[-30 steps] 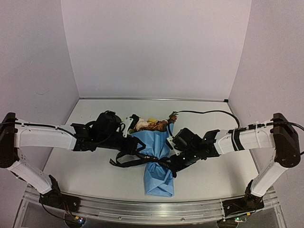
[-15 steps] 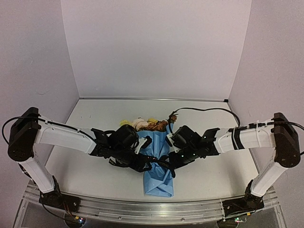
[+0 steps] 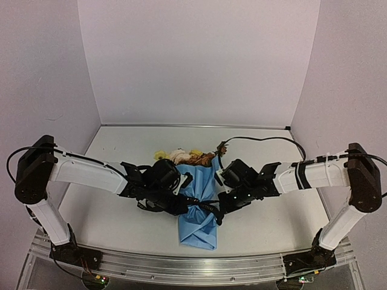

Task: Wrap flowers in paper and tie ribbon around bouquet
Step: Tie the half-tied ribbon around the folded bouquet.

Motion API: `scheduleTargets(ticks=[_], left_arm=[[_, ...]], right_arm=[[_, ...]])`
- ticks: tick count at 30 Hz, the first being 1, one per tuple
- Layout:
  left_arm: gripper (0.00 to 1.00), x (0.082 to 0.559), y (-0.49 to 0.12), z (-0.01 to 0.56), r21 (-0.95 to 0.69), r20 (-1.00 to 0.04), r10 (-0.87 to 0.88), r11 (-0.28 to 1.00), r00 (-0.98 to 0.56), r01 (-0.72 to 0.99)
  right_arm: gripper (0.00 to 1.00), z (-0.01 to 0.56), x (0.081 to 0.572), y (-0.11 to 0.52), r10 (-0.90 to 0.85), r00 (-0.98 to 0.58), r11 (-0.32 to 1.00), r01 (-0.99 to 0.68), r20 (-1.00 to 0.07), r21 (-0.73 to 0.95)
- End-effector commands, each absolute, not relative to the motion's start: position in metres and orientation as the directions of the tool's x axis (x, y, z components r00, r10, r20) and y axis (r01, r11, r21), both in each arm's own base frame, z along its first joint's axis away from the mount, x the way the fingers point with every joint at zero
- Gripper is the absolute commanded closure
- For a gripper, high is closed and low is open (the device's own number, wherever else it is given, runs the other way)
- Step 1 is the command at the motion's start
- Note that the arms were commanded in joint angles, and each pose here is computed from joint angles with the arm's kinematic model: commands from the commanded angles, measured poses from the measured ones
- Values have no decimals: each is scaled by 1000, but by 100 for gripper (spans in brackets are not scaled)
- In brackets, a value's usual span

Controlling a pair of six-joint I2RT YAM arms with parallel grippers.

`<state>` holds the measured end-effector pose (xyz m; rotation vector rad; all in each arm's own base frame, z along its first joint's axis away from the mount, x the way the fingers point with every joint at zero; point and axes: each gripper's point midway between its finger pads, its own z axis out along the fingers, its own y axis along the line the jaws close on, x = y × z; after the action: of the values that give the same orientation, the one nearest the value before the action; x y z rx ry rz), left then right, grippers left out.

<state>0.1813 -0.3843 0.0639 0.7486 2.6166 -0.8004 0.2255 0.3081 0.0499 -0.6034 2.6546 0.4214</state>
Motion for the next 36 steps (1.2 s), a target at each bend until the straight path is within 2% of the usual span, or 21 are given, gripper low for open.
scheduleTargets(ticks=[1, 36], left_arm=[[100, 188, -376, 59, -402, -415, 341, 763, -843, 506], [100, 183, -361, 52, -399, -403, 318, 783, -858, 477]], right_arm=[[100, 51, 234, 286, -318, -851, 882, -427, -417, 199], [100, 44, 272, 195, -165, -923, 972, -213, -348, 104]])
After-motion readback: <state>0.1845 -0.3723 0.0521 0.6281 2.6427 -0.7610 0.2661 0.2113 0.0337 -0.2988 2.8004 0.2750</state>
